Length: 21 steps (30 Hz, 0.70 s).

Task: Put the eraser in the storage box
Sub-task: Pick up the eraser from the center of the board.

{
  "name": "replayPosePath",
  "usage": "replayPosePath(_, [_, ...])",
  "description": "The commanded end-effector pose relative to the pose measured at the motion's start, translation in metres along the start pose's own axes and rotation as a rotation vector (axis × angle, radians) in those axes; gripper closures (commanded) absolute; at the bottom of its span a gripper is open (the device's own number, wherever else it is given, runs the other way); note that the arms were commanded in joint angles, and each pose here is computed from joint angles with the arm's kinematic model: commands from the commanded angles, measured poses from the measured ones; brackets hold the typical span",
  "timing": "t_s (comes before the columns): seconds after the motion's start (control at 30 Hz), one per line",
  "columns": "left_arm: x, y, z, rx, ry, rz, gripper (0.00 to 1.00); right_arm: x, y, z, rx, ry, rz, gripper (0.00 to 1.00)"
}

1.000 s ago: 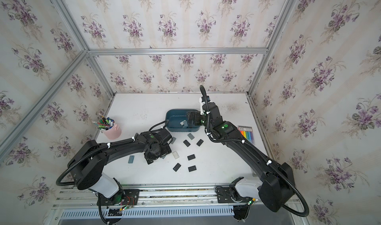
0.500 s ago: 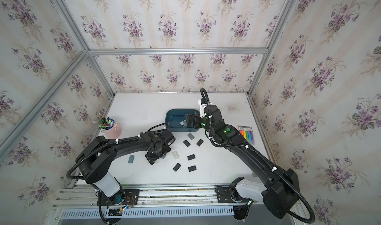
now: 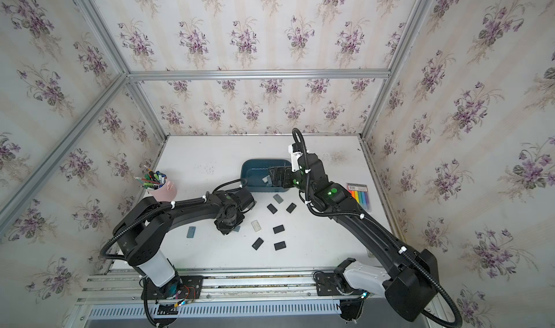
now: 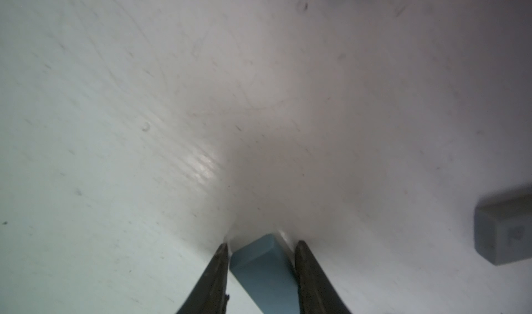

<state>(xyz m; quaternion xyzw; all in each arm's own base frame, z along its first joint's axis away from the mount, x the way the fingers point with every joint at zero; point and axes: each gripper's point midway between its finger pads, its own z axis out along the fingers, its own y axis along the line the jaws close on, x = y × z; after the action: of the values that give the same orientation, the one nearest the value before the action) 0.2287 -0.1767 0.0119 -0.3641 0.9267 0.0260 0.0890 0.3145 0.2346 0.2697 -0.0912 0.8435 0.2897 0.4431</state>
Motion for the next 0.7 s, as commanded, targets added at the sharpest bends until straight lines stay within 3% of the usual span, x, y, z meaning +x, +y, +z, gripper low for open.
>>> replayPosePath(0.0, [0.0, 0.002, 0.003, -0.005, -0.003, -0.015, 0.63, -0.003, 0.004, -0.001, -0.015, -0.01, -0.001, 0.0])
replayPosePath(0.47, [-0.007, -0.003, -0.007, 0.015, -0.025, 0.011, 0.72, -0.002, 0.008, -0.001, -0.025, -0.006, 0.001, 0.0])
replayPosePath(0.6, [-0.012, -0.006, -0.009, 0.019, -0.033, 0.015, 0.7, -0.001, 0.008, -0.001, -0.026, -0.003, 0.001, 0.0])
replayPosePath(0.67, [-0.015, -0.006, -0.009, 0.017, -0.037, 0.017, 0.63, 0.0, 0.008, -0.001, -0.025, 0.0, -0.001, 0.0])
